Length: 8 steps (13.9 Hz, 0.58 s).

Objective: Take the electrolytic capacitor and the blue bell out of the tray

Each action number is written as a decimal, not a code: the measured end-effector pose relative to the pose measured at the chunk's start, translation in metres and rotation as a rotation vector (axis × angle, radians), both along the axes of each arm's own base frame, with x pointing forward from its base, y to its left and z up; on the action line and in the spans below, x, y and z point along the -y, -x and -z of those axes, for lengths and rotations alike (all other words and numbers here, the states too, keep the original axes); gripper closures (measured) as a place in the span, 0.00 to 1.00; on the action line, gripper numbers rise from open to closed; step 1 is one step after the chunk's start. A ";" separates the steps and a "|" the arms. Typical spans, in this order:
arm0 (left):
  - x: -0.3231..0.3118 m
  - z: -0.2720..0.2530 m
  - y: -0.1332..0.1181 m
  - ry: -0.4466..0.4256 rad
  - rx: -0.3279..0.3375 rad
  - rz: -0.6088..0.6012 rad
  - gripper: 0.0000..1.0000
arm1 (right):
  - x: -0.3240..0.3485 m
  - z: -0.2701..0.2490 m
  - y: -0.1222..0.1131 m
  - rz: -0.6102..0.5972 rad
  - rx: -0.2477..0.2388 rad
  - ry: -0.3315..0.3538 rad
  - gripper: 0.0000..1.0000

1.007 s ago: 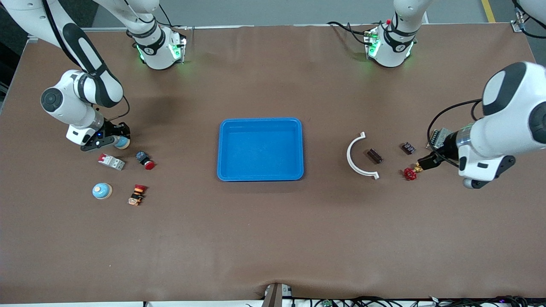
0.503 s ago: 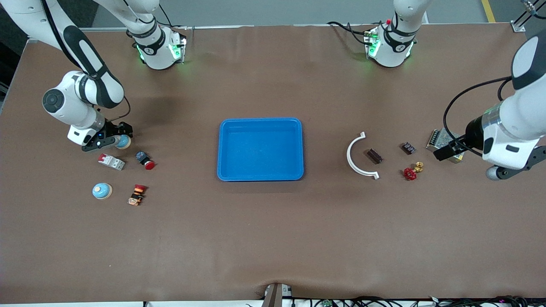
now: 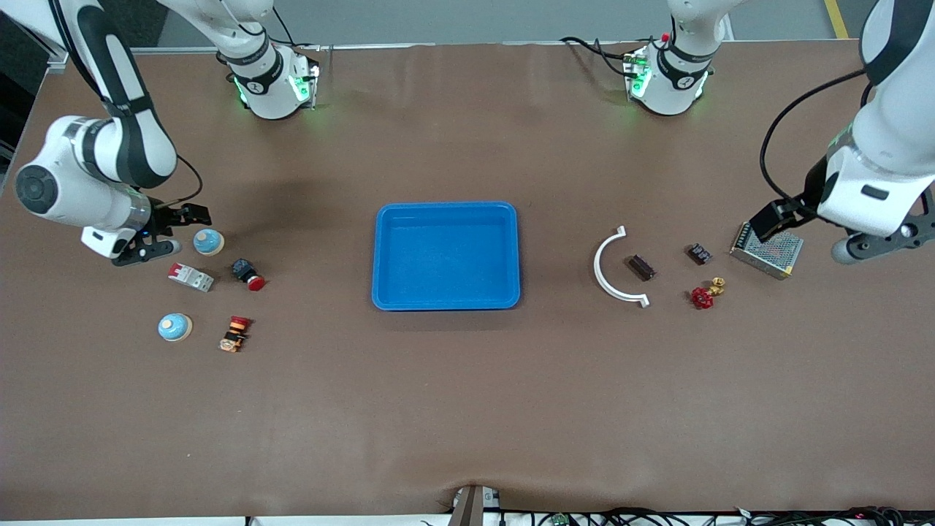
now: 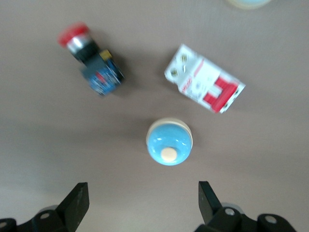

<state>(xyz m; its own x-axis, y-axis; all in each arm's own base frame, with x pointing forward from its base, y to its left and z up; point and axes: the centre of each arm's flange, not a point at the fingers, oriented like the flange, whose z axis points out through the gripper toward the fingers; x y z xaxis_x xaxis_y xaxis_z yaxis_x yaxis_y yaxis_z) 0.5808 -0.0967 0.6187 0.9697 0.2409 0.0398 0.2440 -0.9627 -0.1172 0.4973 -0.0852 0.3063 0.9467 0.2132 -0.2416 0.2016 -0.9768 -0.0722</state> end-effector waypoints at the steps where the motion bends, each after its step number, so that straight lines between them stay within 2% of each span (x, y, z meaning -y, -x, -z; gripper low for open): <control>1: -0.007 -0.008 0.004 0.007 0.006 0.018 0.00 | -0.008 -0.021 -0.014 0.019 0.010 0.012 0.00; 4: -0.036 -0.028 0.014 0.047 0.016 0.072 0.00 | -0.018 -0.057 -0.050 0.077 0.024 0.035 0.00; 8: -0.058 -0.046 0.037 0.050 0.009 0.150 0.00 | -0.021 -0.060 -0.092 0.125 0.035 0.048 0.00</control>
